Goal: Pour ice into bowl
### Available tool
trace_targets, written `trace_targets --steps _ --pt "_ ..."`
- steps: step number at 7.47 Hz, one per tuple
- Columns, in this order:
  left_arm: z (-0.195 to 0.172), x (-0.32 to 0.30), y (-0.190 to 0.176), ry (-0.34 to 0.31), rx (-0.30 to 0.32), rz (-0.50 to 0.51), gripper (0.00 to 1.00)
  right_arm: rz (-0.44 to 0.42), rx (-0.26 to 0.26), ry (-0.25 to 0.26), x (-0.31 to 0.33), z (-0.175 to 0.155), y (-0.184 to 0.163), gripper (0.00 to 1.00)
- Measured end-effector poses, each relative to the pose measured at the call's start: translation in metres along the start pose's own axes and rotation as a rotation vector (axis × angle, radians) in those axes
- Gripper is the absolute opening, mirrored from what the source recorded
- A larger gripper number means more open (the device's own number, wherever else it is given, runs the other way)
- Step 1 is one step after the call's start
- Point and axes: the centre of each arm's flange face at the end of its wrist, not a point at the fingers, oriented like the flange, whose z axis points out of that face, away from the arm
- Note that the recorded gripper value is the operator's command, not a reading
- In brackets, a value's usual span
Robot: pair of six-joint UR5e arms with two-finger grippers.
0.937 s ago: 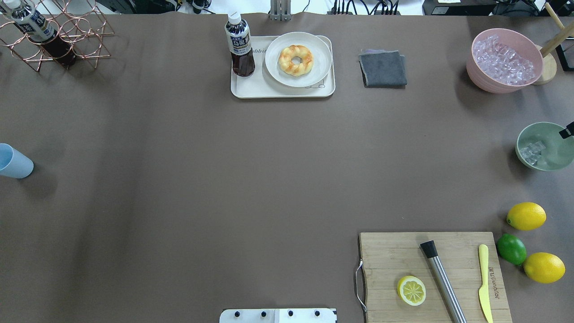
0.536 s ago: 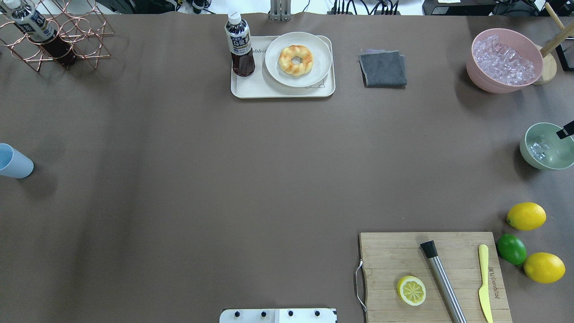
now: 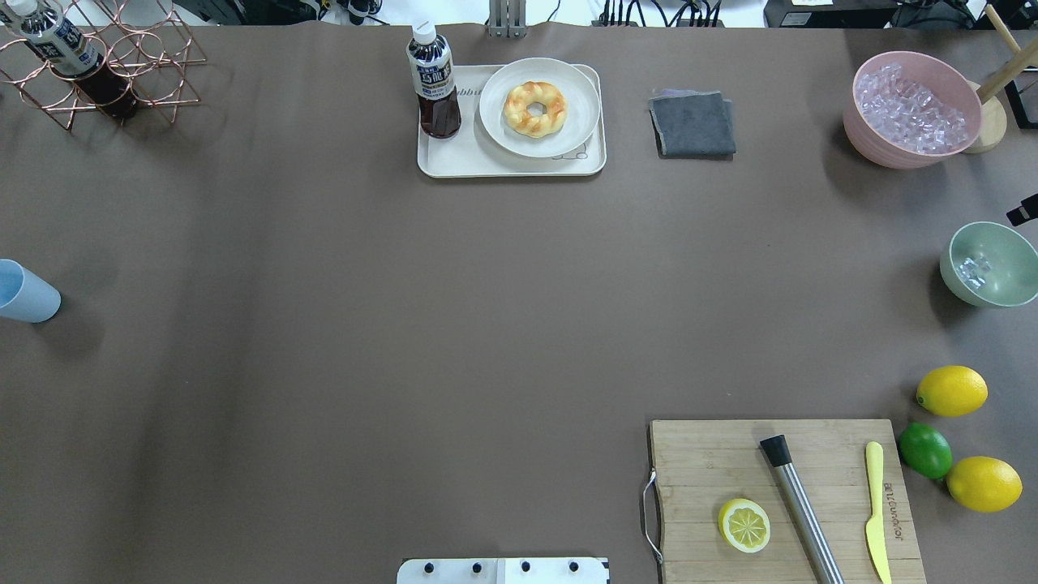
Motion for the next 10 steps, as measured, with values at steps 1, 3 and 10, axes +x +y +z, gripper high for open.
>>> trace_targets --steps 1,3,10 --pt "0.0 0.0 0.0 0.002 -0.001 0.0 0.98 0.023 0.008 0.025 -0.005 -0.02 -0.005 0.99" --pt "0.0 0.0 0.0 0.003 -0.001 0.0 0.98 0.094 0.025 0.076 -0.011 -0.063 -0.005 0.99" --pt "-0.001 0.001 0.0 0.0 0.001 0.008 0.98 0.218 0.054 0.08 0.042 -0.103 0.029 0.99"
